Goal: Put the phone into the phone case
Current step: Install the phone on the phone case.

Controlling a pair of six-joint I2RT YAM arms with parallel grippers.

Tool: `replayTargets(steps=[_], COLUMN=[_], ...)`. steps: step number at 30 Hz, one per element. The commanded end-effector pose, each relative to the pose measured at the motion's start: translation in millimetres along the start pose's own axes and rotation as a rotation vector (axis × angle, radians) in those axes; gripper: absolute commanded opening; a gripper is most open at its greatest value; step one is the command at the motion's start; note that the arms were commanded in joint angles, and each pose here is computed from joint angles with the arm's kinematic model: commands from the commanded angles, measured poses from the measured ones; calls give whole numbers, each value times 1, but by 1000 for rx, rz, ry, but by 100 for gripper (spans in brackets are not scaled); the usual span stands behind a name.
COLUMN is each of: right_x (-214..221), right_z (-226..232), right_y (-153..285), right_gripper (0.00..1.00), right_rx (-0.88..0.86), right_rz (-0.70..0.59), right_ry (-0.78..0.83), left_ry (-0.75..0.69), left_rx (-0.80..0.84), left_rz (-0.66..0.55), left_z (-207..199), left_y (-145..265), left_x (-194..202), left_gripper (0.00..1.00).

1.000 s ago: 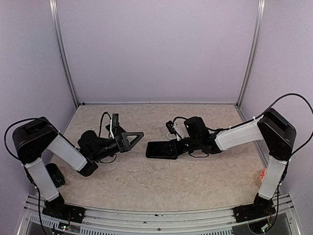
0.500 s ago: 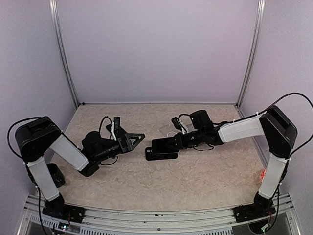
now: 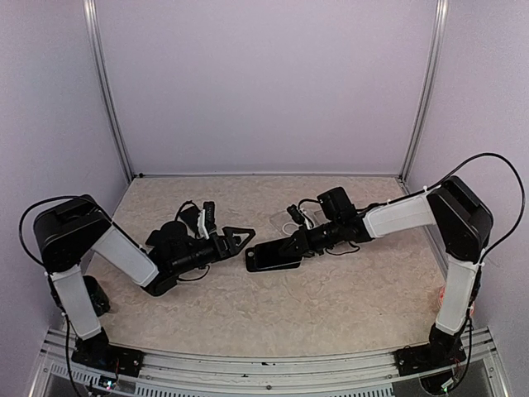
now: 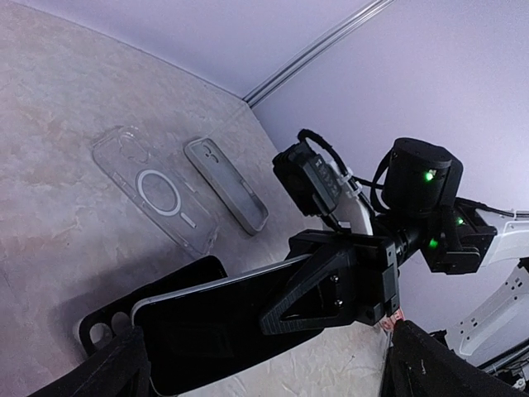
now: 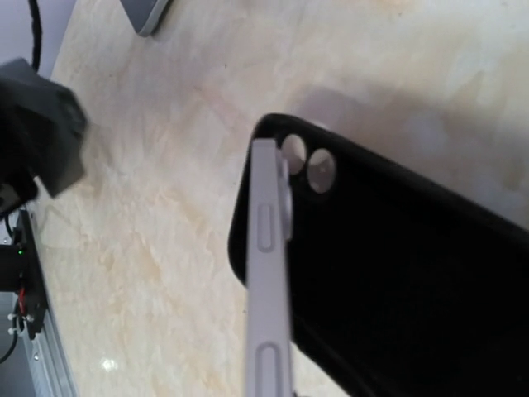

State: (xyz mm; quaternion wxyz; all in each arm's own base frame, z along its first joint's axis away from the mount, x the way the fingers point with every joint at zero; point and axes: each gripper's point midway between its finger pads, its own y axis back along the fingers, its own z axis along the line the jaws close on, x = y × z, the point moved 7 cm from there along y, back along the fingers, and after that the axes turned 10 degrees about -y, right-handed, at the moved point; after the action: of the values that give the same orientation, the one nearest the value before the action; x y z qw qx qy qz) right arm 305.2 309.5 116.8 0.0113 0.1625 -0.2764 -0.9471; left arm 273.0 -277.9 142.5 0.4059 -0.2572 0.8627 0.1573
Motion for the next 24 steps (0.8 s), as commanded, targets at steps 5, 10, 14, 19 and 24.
replayTargets(steps=[5, 10, 14, 19, 24], right_x=[-10, -9, -5, -2, 2], right_z=[-1, -6, -11, -20, -31], right_y=[-2, -6, -10, -13, -16], right_gripper=[0, 0, 0, 0, 0], right_rx=[-49, -70, -91, -114, -126], right_rz=[28, 59, 89, 127, 162], right_ry=[-38, -67, -103, -164, -223], left_ry=[17, 28, 47, 68, 81], left_rx=[-109, -117, -150, -211, -254], left_rz=[48, 78, 113, 134, 136], left_z=[19, 23, 28, 34, 35], left_y=[-13, -23, -28, -26, -25], left_x=[15, 23, 32, 43, 48], left_gripper=[99, 99, 99, 99, 99])
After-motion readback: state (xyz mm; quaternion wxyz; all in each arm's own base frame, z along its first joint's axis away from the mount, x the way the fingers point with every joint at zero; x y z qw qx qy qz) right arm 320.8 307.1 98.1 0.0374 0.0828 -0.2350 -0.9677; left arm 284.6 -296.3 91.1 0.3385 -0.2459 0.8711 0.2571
